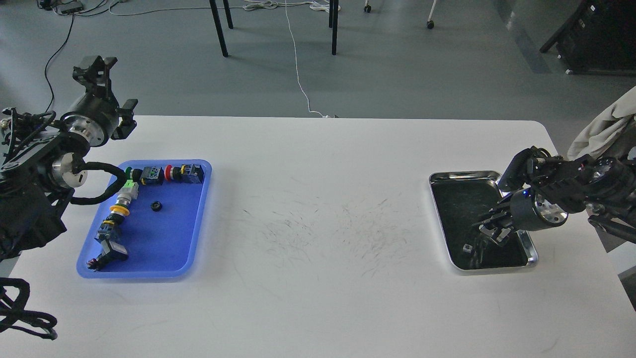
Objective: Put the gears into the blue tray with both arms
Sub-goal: 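Close the right gripper on the black part in the metal tray, then carry the black part with the right gripper to the table centre and release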
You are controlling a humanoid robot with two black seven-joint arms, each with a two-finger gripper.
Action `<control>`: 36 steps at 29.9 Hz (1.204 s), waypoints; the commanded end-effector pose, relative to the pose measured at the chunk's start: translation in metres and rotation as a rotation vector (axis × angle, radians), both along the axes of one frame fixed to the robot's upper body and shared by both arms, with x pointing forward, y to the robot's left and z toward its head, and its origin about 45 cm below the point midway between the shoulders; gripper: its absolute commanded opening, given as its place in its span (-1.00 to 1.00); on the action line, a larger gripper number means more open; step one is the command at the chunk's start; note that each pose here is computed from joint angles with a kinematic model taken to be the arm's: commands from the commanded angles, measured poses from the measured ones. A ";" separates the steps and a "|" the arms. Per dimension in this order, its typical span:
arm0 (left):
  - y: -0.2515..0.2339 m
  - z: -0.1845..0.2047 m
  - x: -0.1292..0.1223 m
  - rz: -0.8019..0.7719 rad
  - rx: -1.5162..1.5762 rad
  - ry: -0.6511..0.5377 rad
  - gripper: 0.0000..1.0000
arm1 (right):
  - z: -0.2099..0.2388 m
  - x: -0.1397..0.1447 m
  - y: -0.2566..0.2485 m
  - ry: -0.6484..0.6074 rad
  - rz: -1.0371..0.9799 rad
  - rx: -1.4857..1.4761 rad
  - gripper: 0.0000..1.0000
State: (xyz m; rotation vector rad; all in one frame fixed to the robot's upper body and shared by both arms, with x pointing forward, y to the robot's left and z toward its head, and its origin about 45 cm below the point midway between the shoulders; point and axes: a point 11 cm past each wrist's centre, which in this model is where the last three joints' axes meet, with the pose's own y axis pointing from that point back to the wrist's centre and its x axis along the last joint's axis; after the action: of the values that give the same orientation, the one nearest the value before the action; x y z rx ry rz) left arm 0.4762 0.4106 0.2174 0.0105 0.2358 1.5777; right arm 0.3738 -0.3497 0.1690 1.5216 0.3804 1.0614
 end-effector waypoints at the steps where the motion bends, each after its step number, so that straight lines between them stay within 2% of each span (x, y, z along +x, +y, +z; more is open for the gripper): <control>1: 0.001 0.001 0.000 -0.005 -0.006 0.004 0.97 | 0.013 0.015 0.021 -0.059 0.052 0.039 -0.98; 7: 0.008 0.006 0.000 0.013 -0.033 -0.001 0.97 | 0.035 0.040 0.058 -0.192 0.125 0.155 -0.98; 12: 0.007 0.011 0.002 0.038 -0.159 -0.004 0.97 | 0.039 0.048 0.094 -0.268 0.214 0.250 -0.98; 15: 0.006 0.006 0.001 0.040 -0.177 0.031 0.97 | 0.037 0.053 0.111 -0.287 0.246 0.262 -0.98; 23: 0.005 0.010 0.002 0.034 -0.192 0.013 0.97 | 0.029 0.064 0.142 -0.355 0.318 0.297 -0.98; 29: -0.008 0.014 0.002 -0.062 -0.207 -0.044 0.97 | 0.023 0.069 0.178 -0.378 0.372 0.316 -0.98; 36: -0.021 0.006 -0.001 -0.134 -0.223 -0.038 0.97 | -0.003 0.069 0.213 -0.389 0.416 0.297 -0.98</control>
State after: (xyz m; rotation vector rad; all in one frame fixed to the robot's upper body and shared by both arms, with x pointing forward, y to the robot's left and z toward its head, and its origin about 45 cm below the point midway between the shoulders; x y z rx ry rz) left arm 0.4749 0.3921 0.2246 -0.1717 0.3711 1.4198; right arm 0.4457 -0.1476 0.1769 1.4941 0.2500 1.7551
